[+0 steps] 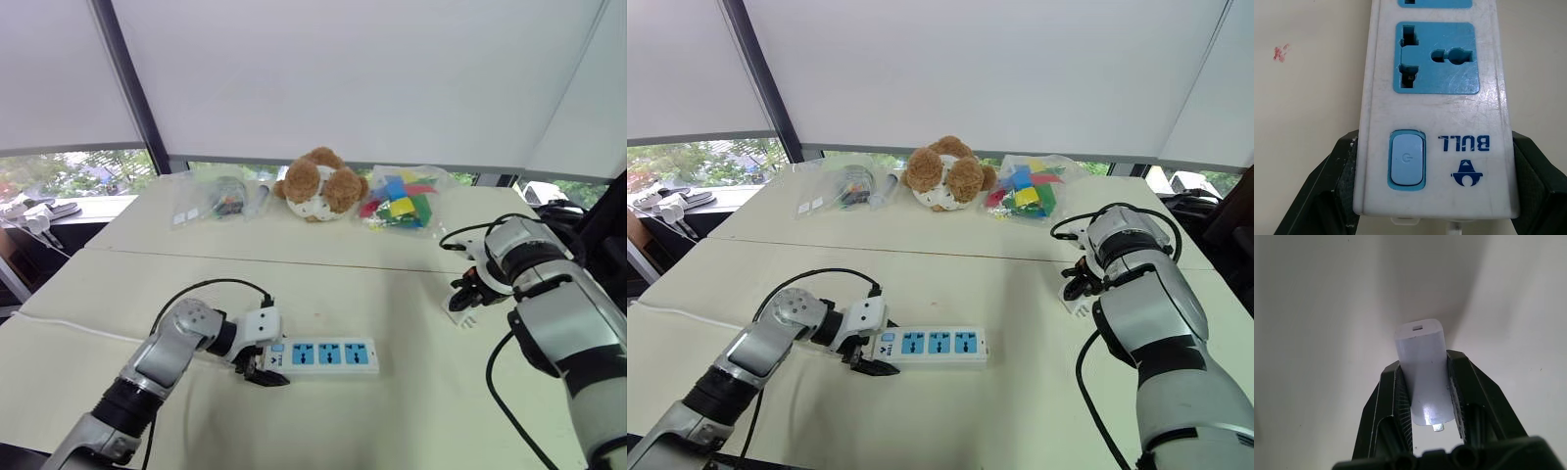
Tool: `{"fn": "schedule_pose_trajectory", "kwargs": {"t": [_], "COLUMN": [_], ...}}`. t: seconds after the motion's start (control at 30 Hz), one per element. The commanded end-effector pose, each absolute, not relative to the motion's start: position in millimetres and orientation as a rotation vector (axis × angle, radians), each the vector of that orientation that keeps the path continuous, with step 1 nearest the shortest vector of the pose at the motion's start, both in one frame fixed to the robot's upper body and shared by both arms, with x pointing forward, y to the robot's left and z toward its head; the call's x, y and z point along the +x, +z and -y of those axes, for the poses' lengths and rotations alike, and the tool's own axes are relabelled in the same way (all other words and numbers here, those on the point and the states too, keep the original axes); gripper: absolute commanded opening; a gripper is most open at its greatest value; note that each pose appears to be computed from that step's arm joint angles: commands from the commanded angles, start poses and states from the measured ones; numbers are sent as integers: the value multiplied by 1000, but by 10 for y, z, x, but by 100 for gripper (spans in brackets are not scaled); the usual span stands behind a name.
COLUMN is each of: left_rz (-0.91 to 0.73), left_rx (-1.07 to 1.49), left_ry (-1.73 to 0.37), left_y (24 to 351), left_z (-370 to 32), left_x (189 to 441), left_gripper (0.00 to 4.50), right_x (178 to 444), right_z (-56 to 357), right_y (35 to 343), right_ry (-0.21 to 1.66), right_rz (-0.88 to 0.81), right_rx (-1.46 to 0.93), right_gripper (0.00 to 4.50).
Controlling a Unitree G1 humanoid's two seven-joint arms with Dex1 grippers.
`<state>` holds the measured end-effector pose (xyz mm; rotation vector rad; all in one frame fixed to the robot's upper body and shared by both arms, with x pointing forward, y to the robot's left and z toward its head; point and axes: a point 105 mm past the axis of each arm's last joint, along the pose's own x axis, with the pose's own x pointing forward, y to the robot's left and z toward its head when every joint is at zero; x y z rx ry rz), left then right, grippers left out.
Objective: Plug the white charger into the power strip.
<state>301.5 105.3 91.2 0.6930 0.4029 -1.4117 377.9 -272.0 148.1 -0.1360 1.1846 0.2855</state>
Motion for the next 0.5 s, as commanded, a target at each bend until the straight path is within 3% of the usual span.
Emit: {"fn": "schedule_pose_trajectory", "kwargs": {"t": [0.03, 0.2, 0.27, 0.43, 0.5], "left_rz": [-494, -538, -563, -583, -591], "left_rx": [658, 720, 762, 807, 818], "left_ry": [-1489, -1517, -1519, -1507, -1530], "left_y": [673, 741, 795, 904, 928], "left_z": [-1026, -1175, -1237, -1324, -1341], "left_x": [2861, 2936, 3030, 3243, 3268], "left_gripper": [306, 306, 306, 306, 306], "right_x": [3931, 4146, 4117, 3436, 3195], "right_z": [2623, 2191, 2006, 1673, 1526], "right_y": [1768, 2202, 2451, 2628, 2420], "right_ry": [326, 601, 797, 1010, 1086], "right_rz": [-1046, -702, -393, 154, 195], "right_rx": [-134, 10, -12, -52, -94], "right_gripper": [65, 65, 65, 65, 65]}}
